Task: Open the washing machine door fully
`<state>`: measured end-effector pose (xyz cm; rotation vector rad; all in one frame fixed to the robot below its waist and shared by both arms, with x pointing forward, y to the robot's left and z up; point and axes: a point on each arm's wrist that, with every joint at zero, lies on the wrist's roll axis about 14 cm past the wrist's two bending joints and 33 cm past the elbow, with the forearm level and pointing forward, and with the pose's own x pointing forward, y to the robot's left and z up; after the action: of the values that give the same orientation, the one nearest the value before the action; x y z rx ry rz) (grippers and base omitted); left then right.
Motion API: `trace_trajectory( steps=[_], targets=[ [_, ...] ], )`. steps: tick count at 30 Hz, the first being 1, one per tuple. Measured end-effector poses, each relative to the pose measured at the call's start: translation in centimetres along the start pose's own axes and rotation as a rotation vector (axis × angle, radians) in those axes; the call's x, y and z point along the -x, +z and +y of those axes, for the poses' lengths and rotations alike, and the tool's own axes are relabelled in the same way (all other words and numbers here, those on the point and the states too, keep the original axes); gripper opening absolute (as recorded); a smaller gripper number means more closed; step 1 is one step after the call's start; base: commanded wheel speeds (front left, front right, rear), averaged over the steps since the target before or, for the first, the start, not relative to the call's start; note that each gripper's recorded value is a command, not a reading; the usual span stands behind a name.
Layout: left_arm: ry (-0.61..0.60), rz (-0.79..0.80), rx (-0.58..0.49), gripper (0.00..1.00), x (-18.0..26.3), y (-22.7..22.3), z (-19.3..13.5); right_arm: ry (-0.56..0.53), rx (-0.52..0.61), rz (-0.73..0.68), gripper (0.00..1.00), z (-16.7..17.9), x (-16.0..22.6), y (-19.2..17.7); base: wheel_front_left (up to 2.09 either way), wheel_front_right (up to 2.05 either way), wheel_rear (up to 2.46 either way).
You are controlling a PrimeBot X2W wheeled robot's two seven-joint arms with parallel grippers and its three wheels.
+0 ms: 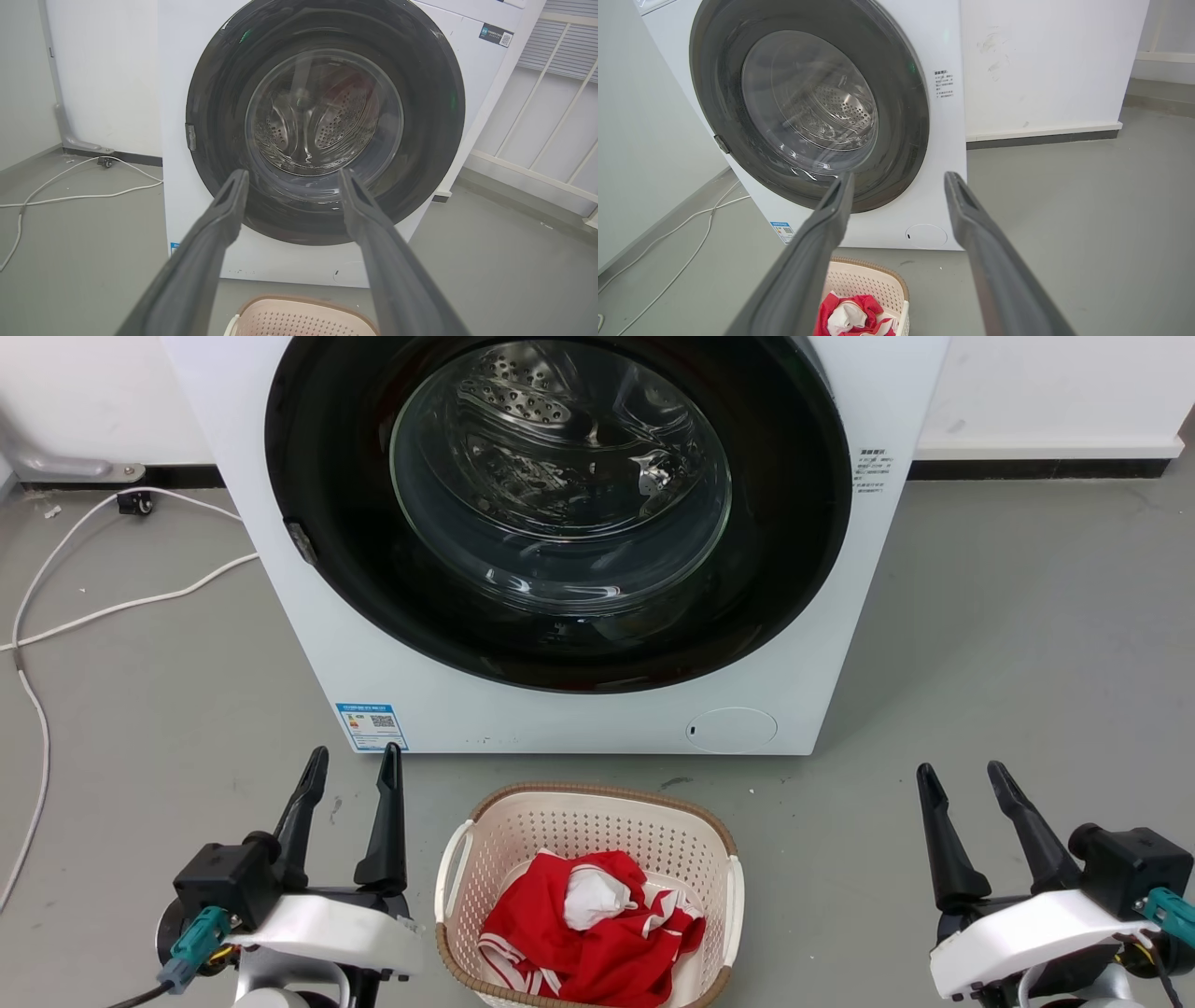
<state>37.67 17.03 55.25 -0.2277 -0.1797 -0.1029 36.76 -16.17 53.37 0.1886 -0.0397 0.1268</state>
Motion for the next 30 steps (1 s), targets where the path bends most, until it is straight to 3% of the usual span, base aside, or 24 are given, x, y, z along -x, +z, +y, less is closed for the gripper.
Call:
trace_trajectory(
  steps=[30],
  targets=[
    [-0.044, -0.036, -0.202, 1.0, 0.12, 0.37, -1.01, 0.026, 0.171, -0.009, 1.0, 0.8, 0.11, 0.28, 0.0, 0.0, 0.0]
  ],
)
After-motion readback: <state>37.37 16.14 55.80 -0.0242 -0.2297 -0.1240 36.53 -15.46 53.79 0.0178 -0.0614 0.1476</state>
